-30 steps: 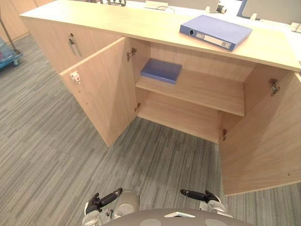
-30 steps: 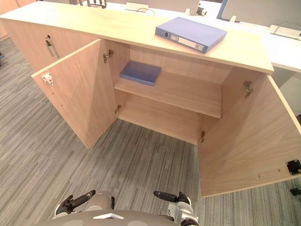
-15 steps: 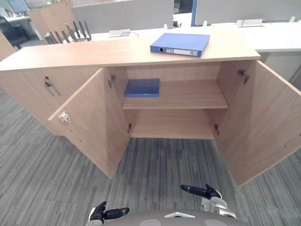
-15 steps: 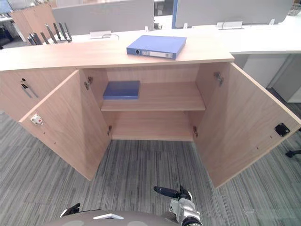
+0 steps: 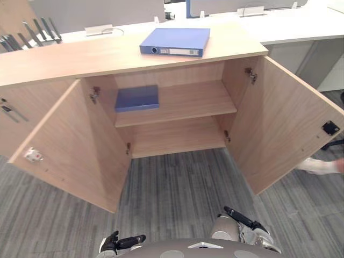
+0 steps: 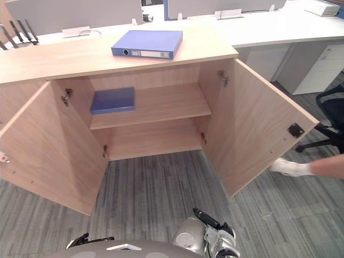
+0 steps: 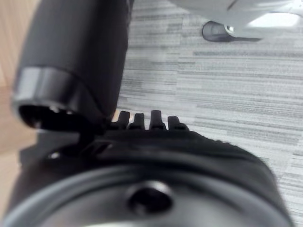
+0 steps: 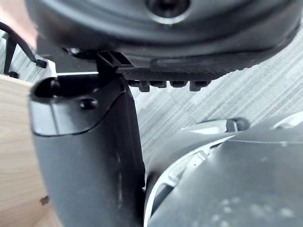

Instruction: Walk over to the cabinet, pick up the folder, carry it to the office cabinet, place the folder inside the office cabinet, then close the office cabinet door

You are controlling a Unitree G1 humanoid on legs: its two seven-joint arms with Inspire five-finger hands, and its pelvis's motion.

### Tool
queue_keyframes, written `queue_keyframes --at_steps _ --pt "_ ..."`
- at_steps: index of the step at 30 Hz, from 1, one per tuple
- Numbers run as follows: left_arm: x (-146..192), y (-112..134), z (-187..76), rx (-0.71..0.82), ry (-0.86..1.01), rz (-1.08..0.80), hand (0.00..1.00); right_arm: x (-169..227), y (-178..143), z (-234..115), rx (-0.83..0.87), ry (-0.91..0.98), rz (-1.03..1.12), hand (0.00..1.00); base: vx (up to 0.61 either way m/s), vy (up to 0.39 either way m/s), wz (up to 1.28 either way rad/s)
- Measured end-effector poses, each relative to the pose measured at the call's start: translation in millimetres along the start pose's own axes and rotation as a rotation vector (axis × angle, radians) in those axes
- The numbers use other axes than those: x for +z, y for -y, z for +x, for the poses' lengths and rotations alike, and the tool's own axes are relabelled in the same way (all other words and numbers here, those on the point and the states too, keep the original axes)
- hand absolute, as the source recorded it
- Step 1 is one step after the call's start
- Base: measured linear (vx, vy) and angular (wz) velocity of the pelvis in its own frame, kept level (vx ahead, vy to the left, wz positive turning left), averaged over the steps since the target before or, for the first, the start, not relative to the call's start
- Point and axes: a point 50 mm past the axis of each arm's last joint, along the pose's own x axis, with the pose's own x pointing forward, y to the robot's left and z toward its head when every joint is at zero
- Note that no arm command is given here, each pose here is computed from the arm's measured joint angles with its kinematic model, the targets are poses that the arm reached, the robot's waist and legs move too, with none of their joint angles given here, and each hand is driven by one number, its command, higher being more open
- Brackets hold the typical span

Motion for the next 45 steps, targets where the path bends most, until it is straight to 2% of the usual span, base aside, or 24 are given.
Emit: queue_keyframes --at_steps 1,5,9,12,20,23,26,28,31,35,42,45 --pt "2 -3 1 0.013 0.007 -0.012 1.0 -7 -4 -2 0.012 -0.015 -0.013 1.0 0.11 -0.204 0.08" --pt "5 13 -1 -0.011 0.023 -0.057 1.0 1 10 1 -0.021 0.009 -0.025 1.0 0.14 -0.202 0.37" --pt "1 17 -2 -0.007 0.005 -0.072 1.0 5 2 1 0.001 0.015 -0.027 1.0 0.18 -0.09 0.16" --pt "2 13 -1 -0.005 0.008 -0.056 1.0 0 -10 -1 0.038 -0.002 -0.05 1.0 0.16 -0.004 0.09" --pt "19 12 0 -0.025 0.079 0.04 1.0 -14 -17 -3 0.087 -0.042 -0.176 1.0 0.18 0.028 0.09" --pt "23 18 0 -0.044 0.088 -0.024 1.0 -13 -12 -2 0.088 -0.035 -0.233 1.0 0.13 -0.037 -0.03" --pt "23 9 0 -0.047 0.087 -0.117 1.0 -16 -12 -3 0.092 -0.04 -0.24 1.0 0.22 -0.002 -0.1" --pt "35 11 0 -0.069 0.136 -0.184 1.0 -11 -7 -1 0.076 -0.029 -0.24 1.0 0.18 0.149 -0.05" --pt "27 22 -3 -0.098 0.124 -0.229 1.0 -4 -4 1 0.072 -0.008 -0.277 1.0 0.2 0.23 -0.12" --pt "46 12 1 -0.083 0.174 -0.214 1.0 -10 -35 -5 0.166 -0.015 -0.273 1.0 0.12 0.084 0.17" --pt "44 21 -2 -0.093 0.178 -0.199 1.0 -9 -33 -5 0.163 0.004 -0.289 1.0 -0.01 -0.034 0.13" --pt "67 29 -14 -0.149 0.314 -0.196 1.0 -15 -23 -5 0.142 -0.007 -0.31 1.0 0.0 -0.093 0.3"
